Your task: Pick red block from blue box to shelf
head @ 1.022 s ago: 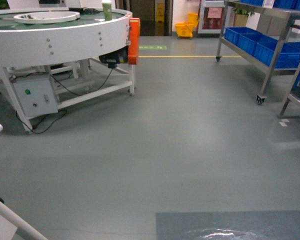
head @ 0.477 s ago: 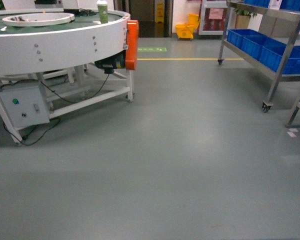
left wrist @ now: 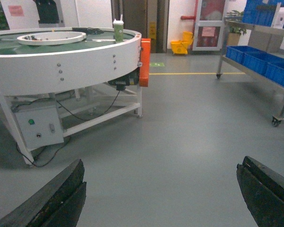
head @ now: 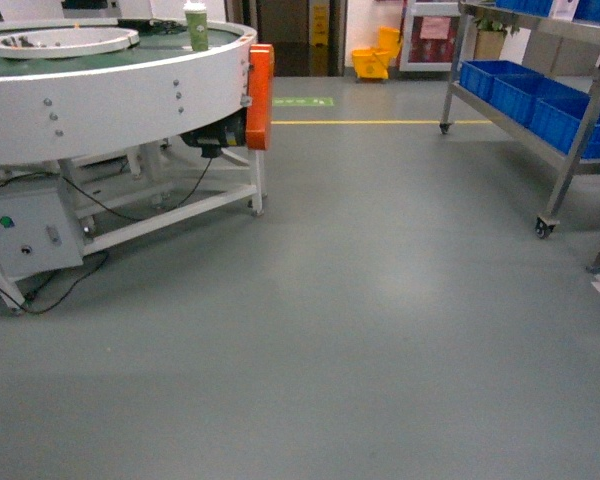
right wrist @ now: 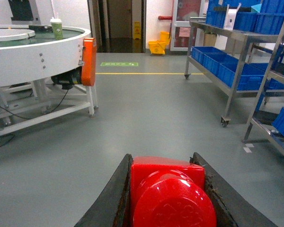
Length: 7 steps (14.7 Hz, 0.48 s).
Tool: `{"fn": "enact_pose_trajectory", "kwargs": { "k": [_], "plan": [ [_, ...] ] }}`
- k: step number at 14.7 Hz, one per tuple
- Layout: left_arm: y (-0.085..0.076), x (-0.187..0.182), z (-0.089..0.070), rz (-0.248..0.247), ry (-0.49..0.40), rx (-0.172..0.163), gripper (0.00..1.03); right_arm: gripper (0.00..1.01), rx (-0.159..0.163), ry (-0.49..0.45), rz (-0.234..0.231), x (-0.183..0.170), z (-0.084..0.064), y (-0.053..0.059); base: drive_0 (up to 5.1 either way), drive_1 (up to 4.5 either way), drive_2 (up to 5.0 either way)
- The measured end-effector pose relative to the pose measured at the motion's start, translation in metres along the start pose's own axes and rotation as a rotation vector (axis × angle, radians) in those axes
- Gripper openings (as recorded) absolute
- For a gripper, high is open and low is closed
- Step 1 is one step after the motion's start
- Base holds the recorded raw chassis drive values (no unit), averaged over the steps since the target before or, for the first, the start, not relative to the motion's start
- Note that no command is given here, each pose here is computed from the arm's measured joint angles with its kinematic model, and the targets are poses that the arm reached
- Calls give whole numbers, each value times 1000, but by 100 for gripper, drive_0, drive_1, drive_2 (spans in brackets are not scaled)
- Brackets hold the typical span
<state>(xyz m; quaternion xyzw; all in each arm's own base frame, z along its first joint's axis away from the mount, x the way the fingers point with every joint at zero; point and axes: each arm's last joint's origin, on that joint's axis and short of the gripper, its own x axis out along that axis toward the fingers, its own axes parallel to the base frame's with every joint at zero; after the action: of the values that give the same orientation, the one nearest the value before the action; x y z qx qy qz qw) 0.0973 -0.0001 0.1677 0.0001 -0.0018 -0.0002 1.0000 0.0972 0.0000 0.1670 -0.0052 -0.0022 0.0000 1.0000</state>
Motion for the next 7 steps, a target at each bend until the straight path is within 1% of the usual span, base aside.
{"fn": "enact_pose_trajectory", "kwargs": {
  "k": [7],
  "plan": [
    [0, 0, 0, 1, -2, 0, 98, 28, 0, -3, 0, 0, 0, 0, 4, 425, -417]
  ]
}}
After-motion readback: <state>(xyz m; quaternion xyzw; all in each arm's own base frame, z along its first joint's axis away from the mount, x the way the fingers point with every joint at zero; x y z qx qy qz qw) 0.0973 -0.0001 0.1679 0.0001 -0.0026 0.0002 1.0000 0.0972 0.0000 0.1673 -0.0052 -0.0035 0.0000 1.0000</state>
